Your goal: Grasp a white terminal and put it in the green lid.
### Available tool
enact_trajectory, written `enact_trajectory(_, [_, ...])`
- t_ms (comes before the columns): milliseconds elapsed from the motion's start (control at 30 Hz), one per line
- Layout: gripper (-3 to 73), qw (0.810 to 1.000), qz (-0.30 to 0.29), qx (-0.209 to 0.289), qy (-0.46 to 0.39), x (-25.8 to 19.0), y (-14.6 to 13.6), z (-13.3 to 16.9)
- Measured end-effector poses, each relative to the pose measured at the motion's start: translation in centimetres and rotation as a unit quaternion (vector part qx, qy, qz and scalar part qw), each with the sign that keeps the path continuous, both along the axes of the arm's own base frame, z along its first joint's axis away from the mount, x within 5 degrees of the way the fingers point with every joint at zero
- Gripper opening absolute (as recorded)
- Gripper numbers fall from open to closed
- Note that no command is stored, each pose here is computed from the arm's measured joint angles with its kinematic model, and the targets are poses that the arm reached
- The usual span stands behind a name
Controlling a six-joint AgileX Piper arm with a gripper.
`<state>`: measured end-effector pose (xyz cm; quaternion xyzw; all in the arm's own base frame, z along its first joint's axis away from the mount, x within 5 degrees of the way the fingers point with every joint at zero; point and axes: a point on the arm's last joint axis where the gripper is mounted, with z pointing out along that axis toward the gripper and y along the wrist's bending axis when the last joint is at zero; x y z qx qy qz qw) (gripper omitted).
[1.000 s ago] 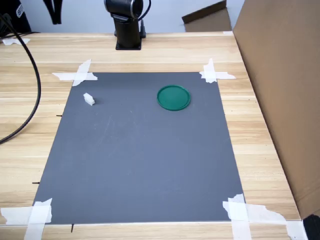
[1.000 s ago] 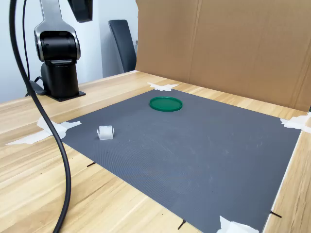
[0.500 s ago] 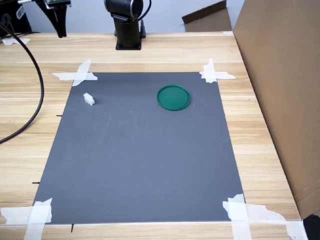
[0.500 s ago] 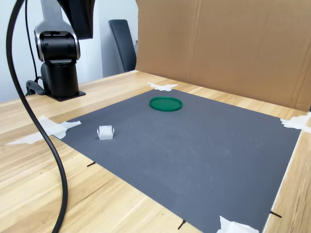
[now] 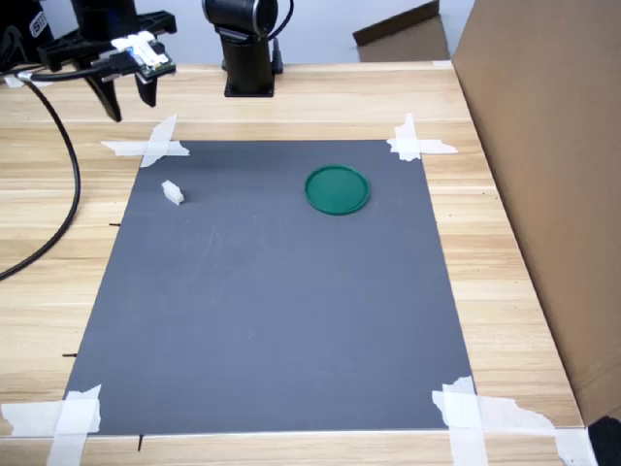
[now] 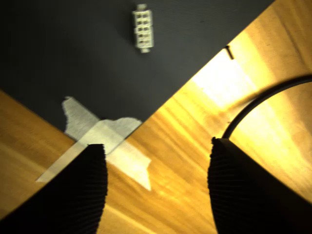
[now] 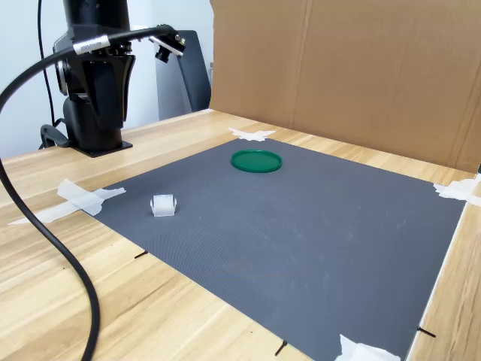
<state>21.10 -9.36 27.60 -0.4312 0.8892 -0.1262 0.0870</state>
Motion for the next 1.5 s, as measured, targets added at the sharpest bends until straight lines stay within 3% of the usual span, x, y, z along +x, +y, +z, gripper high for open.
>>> enact_trajectory(100, [57.4, 1.000, 0.004, -0.008, -0.019, 0.7, -0.3, -0.2])
enact_trajectory(233, [62.8, 0.999, 0.037, -0.003, -0.021, 0.8, 0.0, -0.2])
enact_trajectory(367, [63.2, 0.998, 0.059, 0.000, -0.025, 0.9, 0.2, -0.2])
enact_trajectory(600, [63.3, 0.997, 0.040, 0.036, -0.060, 1.5, 0.7, -0.1])
enact_trajectory(800, [63.3, 0.997, 0.029, 0.038, -0.058, 2.4, 0.9, -1.6])
enact_trajectory(1033, [63.3, 0.999, 0.028, 0.035, -0.009, 3.4, 3.7, -3.0])
enact_trajectory(1200, [62.3, 0.999, 0.024, 0.029, -0.024, 3.6, 3.3, -2.9])
enact_trajectory(1333, [61.8, 0.998, 0.054, 0.026, -0.024, 3.4, 2.6, -3.0])
enact_trajectory(1400, [61.8, 0.995, 0.098, 0.022, -0.023, 2.8, 1.5, -3.8])
enact_trajectory(1500, [61.8, 0.993, 0.105, 0.026, -0.041, 2.6, 1.3, -4.6])
